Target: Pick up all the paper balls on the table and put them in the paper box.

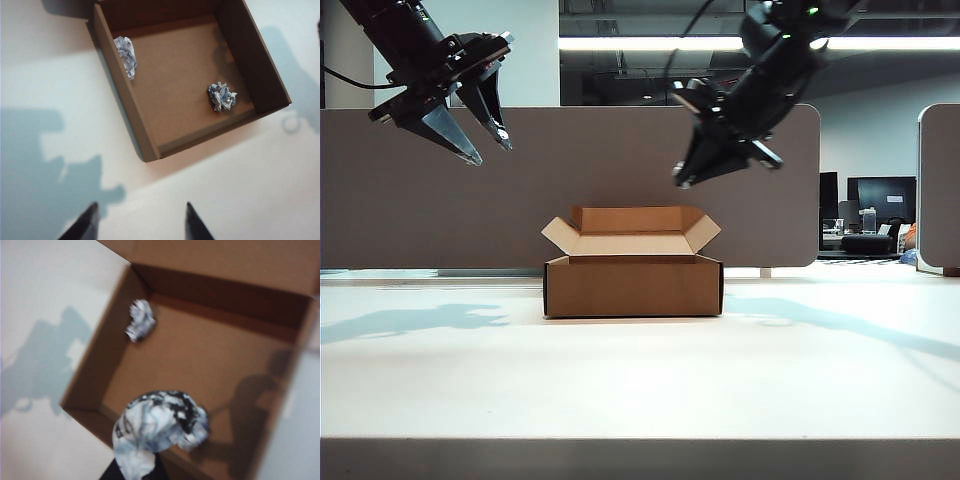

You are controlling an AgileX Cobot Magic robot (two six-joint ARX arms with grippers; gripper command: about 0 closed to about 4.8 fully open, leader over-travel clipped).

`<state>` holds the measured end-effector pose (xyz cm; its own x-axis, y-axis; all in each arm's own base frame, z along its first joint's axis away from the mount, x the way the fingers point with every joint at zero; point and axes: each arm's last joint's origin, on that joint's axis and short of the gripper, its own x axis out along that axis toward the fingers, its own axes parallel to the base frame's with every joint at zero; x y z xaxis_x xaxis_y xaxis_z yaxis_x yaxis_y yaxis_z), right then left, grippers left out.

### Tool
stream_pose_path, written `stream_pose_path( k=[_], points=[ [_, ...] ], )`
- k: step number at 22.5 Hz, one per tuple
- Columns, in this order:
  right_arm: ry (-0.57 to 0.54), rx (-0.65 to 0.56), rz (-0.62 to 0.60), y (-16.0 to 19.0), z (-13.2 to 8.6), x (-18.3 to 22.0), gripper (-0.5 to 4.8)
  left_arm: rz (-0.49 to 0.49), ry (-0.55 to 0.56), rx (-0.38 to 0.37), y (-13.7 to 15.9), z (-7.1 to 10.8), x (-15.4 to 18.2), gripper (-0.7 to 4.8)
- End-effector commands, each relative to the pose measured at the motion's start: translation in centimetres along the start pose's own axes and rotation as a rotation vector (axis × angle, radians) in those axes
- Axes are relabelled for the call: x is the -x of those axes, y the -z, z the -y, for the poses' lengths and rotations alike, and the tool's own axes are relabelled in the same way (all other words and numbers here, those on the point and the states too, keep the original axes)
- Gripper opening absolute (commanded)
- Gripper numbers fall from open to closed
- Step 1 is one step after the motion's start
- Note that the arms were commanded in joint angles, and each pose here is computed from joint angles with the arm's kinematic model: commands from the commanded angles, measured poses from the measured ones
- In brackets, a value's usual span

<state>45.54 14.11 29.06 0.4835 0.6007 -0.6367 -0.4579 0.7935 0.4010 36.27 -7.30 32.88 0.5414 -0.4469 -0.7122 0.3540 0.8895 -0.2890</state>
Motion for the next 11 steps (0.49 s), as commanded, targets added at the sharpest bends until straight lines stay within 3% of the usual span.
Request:
stream_pose_path(
  k=[1,2,7,9,10,11],
  points=[
    [-0.030,-0.015,0.073,-0.7,-1.1,-0.8,2.53,0.020,0.000,-0.008,-0.2,0.0,0.2,2.10],
    [-0.035,-0.019,0.077,-0.7,-1.3,-0.9,3.12,0.022,0.000,-0.009,-0.2,0.0,0.2,2.10],
    [-0.055,-0.013,0.082,-0.8,-1.4,-0.8,3.17,0.027,0.002,-0.013,-0.3,0.0,0.2,2.08],
    [-0.087,0.009,0.095,-1.1,-1.8,-0.1,3.45,0.027,0.031,-0.013,-0.3,0.2,0.5,1.34],
    [-0.091,0.014,0.105,-1.3,-2.3,0.8,3.46,0.038,0.053,-0.018,-0.3,0.6,1.4,0.47],
    [-0.091,0.019,0.115,-1.5,-2.7,1.7,3.32,0.050,0.049,-0.023,-0.3,0.8,2.0,0.02]
  ],
)
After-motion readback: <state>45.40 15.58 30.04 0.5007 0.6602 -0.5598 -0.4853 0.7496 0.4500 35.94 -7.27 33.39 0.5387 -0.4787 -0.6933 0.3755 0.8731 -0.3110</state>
